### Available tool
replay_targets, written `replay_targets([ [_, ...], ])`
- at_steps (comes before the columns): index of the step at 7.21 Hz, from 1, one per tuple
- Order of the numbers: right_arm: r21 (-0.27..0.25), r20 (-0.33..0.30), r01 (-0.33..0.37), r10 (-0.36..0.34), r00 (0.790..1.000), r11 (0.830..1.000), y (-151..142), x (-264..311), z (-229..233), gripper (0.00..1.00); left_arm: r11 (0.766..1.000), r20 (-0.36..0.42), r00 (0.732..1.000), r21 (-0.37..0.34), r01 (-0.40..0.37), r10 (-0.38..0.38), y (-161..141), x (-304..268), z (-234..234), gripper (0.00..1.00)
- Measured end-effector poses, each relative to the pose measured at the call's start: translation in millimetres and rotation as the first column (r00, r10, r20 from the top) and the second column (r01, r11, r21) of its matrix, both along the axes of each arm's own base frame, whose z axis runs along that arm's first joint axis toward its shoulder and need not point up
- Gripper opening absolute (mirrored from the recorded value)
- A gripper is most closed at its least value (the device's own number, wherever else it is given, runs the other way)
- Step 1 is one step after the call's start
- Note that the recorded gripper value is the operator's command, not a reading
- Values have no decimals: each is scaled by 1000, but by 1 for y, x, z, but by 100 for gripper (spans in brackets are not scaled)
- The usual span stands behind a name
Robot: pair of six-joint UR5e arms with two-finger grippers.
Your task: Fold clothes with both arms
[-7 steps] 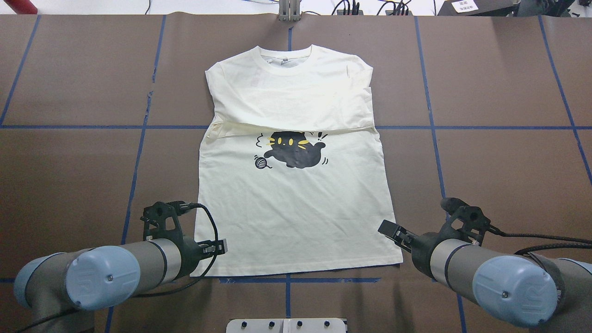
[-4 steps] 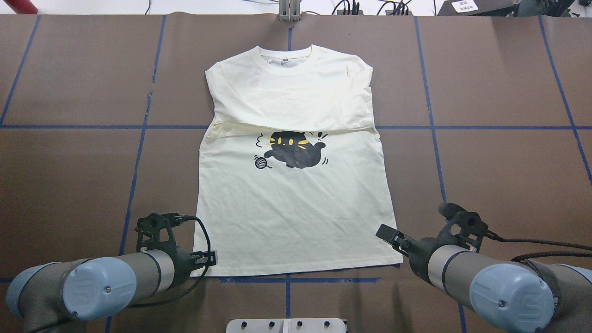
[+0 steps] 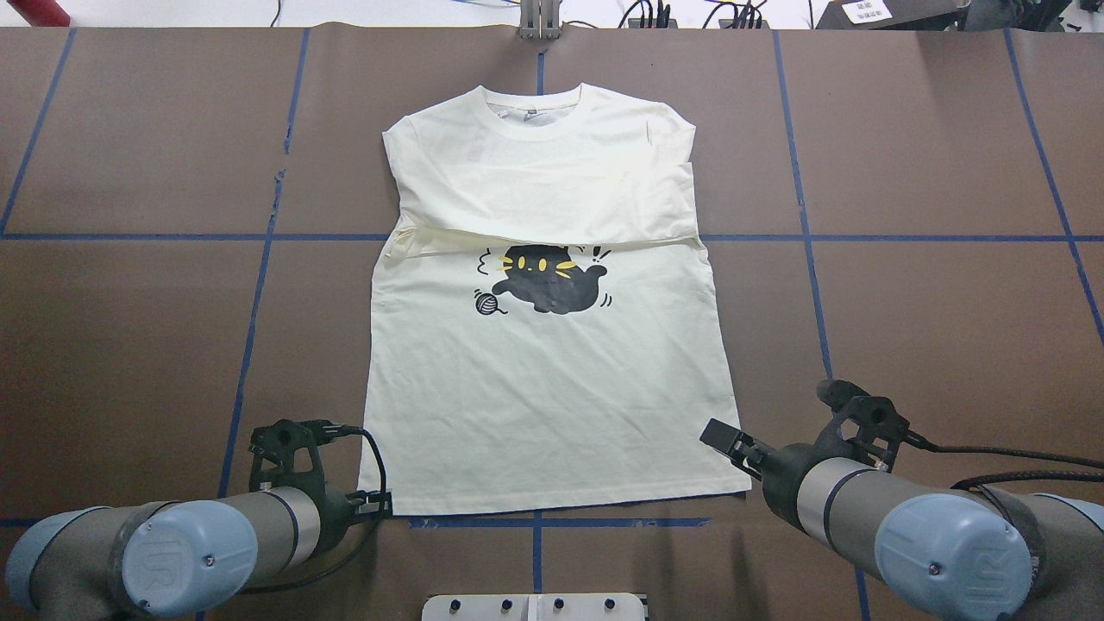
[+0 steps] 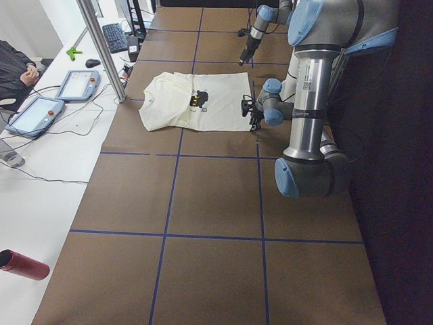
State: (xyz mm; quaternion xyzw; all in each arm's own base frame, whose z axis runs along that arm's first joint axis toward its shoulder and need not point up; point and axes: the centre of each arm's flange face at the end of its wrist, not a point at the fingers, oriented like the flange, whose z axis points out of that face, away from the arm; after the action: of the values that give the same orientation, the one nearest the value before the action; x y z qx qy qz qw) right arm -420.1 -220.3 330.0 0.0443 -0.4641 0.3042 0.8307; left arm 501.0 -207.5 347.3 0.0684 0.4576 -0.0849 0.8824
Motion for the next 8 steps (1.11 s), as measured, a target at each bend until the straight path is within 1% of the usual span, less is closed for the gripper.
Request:
replay_targets([
  [3, 7, -4, -6, 6, 1000, 1000, 1, -1, 1, 99, 1000, 3, 1000, 0, -16, 16, 9, 3, 1, 48],
  [6, 8, -3, -6, 6, 1000, 1000, 1, -1, 1, 99, 1000, 1, 1000, 2, -16, 16, 8, 1, -1, 48],
  [8, 8, -3, -6, 6, 1000, 1000, 1, -2, 1, 99, 1000, 15, 1000, 1, -18, 18, 7, -2, 2, 48],
])
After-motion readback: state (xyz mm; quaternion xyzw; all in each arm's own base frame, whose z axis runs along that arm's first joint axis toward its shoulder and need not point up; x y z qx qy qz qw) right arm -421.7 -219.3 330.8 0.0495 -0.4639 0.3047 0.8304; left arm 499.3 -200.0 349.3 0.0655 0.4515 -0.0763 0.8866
